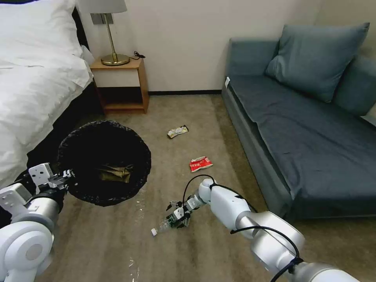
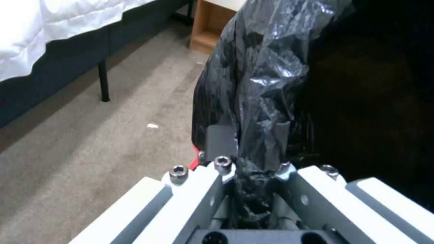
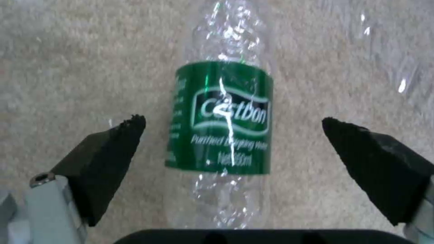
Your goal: Pick up the trash bin, then pick up the garbage on the floor and place it into the trash bin.
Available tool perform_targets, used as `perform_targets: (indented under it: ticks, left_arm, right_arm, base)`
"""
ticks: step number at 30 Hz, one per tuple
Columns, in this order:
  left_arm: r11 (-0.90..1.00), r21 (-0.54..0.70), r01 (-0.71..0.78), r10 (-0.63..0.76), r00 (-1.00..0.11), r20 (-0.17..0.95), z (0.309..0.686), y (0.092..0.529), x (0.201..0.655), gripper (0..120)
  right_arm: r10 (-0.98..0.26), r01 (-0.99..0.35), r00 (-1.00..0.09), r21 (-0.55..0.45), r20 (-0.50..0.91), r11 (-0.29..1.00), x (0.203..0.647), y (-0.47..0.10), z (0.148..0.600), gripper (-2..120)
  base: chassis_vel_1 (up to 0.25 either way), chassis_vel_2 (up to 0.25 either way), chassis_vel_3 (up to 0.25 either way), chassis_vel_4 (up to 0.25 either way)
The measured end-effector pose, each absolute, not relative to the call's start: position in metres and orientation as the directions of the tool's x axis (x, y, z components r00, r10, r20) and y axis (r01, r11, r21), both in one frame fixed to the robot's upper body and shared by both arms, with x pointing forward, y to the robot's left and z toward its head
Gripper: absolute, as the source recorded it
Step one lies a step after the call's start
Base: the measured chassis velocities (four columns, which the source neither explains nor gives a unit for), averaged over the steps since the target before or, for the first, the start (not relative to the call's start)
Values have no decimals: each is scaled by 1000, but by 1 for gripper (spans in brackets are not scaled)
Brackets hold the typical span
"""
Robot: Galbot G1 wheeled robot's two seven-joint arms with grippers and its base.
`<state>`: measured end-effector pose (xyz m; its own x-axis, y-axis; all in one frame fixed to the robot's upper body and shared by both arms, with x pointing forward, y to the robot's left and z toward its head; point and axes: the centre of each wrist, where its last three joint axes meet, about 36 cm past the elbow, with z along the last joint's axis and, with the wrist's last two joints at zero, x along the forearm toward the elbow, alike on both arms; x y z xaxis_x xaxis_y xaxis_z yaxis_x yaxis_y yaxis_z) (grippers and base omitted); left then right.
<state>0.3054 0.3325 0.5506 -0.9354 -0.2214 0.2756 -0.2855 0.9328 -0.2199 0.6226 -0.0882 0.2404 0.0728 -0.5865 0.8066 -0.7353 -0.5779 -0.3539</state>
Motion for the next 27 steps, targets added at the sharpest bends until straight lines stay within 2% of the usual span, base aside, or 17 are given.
perform_targets:
  ticks: [18, 20, 21, 23, 24, 26, 27]
  left_arm:
    - [933, -223, -282, -219, -937, 271, 551, 331, 302, 0]
    - [933, -225, -282, -219, -937, 271, 551, 330, 302, 0]
    - [933, -225, -282, -219, -937, 271, 551, 330, 302, 0]
    - [933, -224, -282, -218, -938, 271, 551, 330, 302, 0]
    - [933, -224, -282, -218, -938, 271, 551, 330, 302, 0]
    - [933, -224, -281, -218, -938, 270, 551, 330, 301, 0]
    - [933, -224, -281, -218, -938, 270, 551, 330, 301, 0]
  right_arm:
    - [-573, -761, 58, -335, 818, -556, 623, -97, 236, 98]
    - [-572, -762, 57, -334, 818, -555, 623, -98, 236, 90]
    - [-572, -762, 57, -334, 818, -555, 623, -98, 236, 90]
    - [-571, -765, 58, -331, 819, -552, 622, -98, 234, 79]
    - [-571, -765, 58, -331, 819, -552, 622, -98, 234, 79]
    - [-571, -772, 58, -326, 819, -546, 619, -99, 230, 67]
    - [-571, -772, 58, -326, 819, -546, 619, -99, 230, 67]
  base:
    - [0, 0, 0, 0]
    - [0, 0, 0, 0]
    - [0, 0, 0, 0]
    - [0, 0, 0, 0]
    - [0, 0, 0, 0]
    - [0, 0, 0, 0]
    - [0, 0, 0, 0]
